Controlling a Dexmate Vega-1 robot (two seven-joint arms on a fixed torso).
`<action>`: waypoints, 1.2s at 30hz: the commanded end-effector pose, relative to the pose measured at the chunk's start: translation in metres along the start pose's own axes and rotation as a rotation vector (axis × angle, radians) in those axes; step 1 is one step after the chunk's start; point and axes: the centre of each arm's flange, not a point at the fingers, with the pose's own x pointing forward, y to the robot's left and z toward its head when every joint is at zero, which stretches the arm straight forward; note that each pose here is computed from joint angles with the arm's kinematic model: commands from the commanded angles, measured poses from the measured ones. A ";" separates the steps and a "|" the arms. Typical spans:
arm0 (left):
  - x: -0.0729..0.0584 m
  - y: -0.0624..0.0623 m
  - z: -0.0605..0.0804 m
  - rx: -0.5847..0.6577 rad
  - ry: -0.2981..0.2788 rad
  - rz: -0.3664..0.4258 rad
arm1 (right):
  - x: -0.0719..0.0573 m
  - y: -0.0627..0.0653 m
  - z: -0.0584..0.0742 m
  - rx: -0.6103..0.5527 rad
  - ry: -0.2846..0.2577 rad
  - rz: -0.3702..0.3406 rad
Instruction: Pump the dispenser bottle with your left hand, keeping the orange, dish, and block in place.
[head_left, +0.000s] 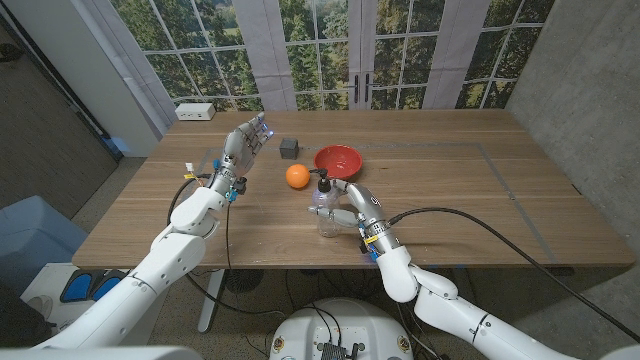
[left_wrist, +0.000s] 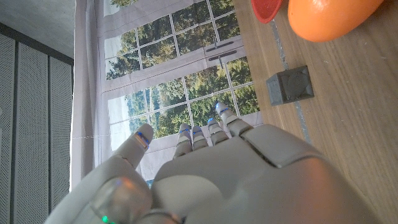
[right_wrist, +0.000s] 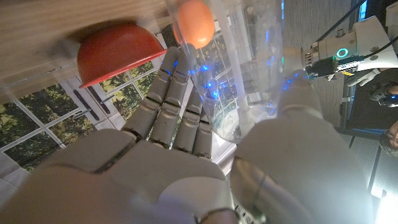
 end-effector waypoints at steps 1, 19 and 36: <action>-0.002 -0.001 0.002 0.006 -0.006 0.004 | -0.003 -0.001 -0.003 0.037 -0.015 -0.048; -0.001 -0.008 0.004 0.010 -0.004 -0.005 | -0.015 -0.009 -0.008 0.108 -0.039 -0.152; 0.000 -0.016 0.007 0.019 -0.002 -0.009 | -0.022 -0.025 -0.016 0.086 -0.049 -0.273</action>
